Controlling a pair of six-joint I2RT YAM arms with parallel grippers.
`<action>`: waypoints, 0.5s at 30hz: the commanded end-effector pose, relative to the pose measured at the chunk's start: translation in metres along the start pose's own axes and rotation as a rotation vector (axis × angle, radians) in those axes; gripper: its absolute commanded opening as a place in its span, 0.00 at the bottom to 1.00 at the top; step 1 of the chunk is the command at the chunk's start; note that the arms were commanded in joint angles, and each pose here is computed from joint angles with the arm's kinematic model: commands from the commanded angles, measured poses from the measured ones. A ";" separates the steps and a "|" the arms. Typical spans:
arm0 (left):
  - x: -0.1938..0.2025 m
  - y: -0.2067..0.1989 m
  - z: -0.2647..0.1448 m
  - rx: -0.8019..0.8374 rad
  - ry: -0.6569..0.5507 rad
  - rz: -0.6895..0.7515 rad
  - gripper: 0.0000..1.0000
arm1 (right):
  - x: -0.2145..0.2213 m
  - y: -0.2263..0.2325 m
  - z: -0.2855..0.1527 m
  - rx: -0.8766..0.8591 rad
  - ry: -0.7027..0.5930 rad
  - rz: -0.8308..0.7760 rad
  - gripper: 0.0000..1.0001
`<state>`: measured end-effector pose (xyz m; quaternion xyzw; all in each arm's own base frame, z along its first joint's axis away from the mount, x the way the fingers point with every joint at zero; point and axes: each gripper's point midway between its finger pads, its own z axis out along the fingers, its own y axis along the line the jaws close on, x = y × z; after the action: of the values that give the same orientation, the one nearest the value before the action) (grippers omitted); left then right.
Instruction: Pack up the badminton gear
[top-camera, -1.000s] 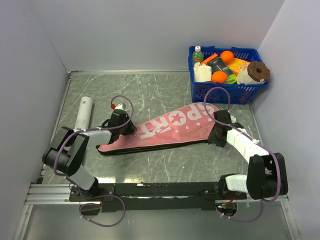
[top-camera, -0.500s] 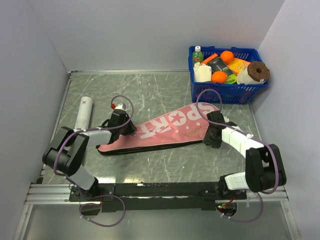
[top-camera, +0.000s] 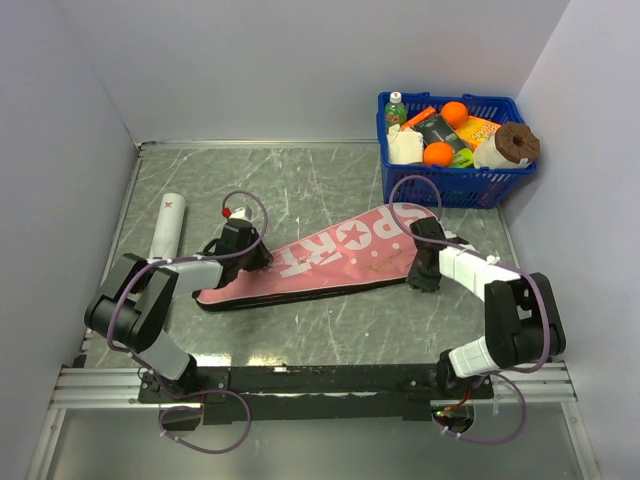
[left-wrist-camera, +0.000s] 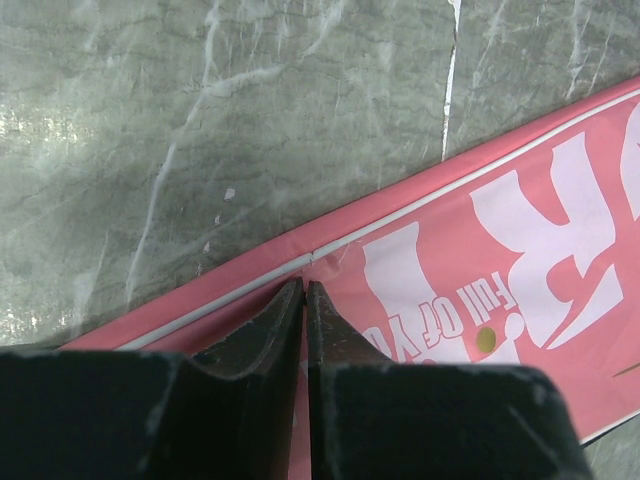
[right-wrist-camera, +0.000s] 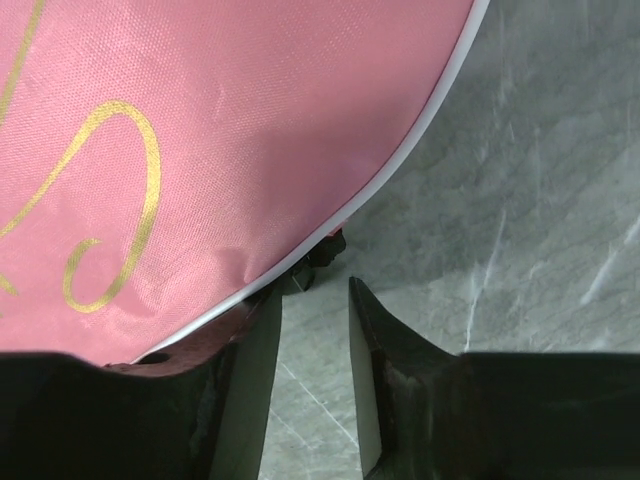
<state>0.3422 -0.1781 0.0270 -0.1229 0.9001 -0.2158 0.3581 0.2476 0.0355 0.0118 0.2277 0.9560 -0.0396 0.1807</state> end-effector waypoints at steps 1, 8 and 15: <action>0.024 0.033 -0.005 -0.107 0.067 0.031 0.13 | -0.026 0.013 0.000 -0.011 -0.065 0.015 0.36; 0.023 0.034 -0.006 -0.110 0.062 0.035 0.13 | -0.030 0.015 0.004 -0.010 -0.060 0.008 0.22; 0.023 0.035 -0.006 -0.114 0.062 0.035 0.13 | -0.031 0.018 0.006 -0.023 -0.054 -0.005 0.00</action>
<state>0.3418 -0.1774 0.0268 -0.1196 0.8995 -0.2152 0.3610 0.2584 0.0355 0.0114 0.2191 0.9584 -0.0462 0.1769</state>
